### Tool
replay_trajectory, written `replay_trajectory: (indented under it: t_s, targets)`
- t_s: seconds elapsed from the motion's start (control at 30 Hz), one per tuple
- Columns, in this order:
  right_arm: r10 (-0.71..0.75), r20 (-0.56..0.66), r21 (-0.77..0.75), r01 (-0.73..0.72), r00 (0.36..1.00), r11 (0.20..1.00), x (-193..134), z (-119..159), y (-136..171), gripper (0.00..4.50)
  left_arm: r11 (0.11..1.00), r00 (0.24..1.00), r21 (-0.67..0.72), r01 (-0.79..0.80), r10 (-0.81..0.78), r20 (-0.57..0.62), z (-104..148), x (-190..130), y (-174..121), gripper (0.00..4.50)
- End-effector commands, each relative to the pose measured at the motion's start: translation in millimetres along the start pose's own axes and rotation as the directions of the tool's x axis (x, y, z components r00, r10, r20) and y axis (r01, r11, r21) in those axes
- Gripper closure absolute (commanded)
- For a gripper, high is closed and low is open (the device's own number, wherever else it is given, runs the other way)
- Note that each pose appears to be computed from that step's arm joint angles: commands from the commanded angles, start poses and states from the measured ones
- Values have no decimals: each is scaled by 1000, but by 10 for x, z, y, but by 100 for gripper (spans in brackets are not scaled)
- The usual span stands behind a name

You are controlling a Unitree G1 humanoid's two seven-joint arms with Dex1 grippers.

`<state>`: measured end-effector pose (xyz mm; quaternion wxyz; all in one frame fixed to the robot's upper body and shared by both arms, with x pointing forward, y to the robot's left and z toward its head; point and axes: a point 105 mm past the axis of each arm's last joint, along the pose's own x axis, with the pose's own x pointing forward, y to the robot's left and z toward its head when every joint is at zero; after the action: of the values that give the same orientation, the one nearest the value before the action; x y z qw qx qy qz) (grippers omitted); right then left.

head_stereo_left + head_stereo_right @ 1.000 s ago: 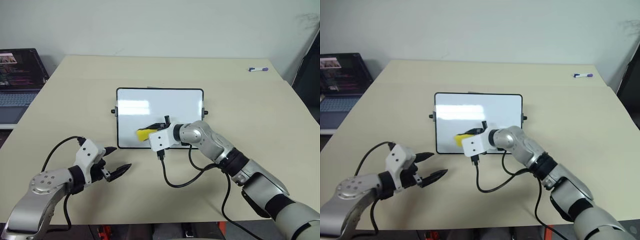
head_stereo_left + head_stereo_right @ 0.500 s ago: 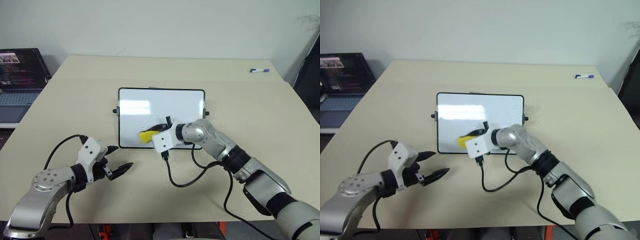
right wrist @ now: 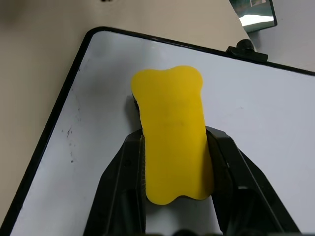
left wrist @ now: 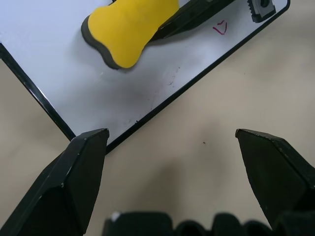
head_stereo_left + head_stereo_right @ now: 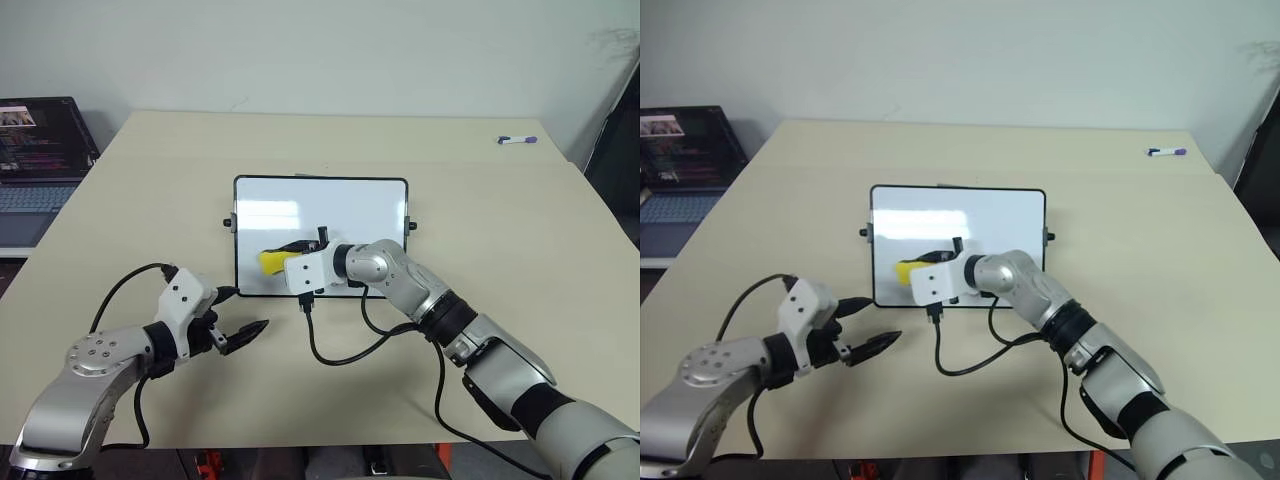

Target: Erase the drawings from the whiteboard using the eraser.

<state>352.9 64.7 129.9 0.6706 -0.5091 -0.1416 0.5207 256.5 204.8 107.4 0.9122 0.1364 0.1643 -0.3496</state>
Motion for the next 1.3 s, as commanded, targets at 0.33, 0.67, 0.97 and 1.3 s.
replay_trajectory:
  t_s: [0.33, 0.67, 0.97, 1.3]
  targets:
    - [-153, 124, 587, 52, 980, 808, -1088, 118, -14, 320, 997, 996, 62, 42, -46, 73, 250, 120, -85, 0]
    - [-146, -148, 708, 208, 978, 675, -1634, -271, 458, 320, 991, 990, 71, 118, -123, 65, 179, 237, -60, 0]
    - [-124, -185, 720, 221, 975, 658, -1718, -230, 646, 320, 988, 988, 72, 134, -139, 68, 138, 262, 9, 0]
    - [-162, -281, 319, 251, 946, 914, -1466, -366, 447, 320, 978, 980, 92, 187, -192, 50, 132, 320, -82, 0]
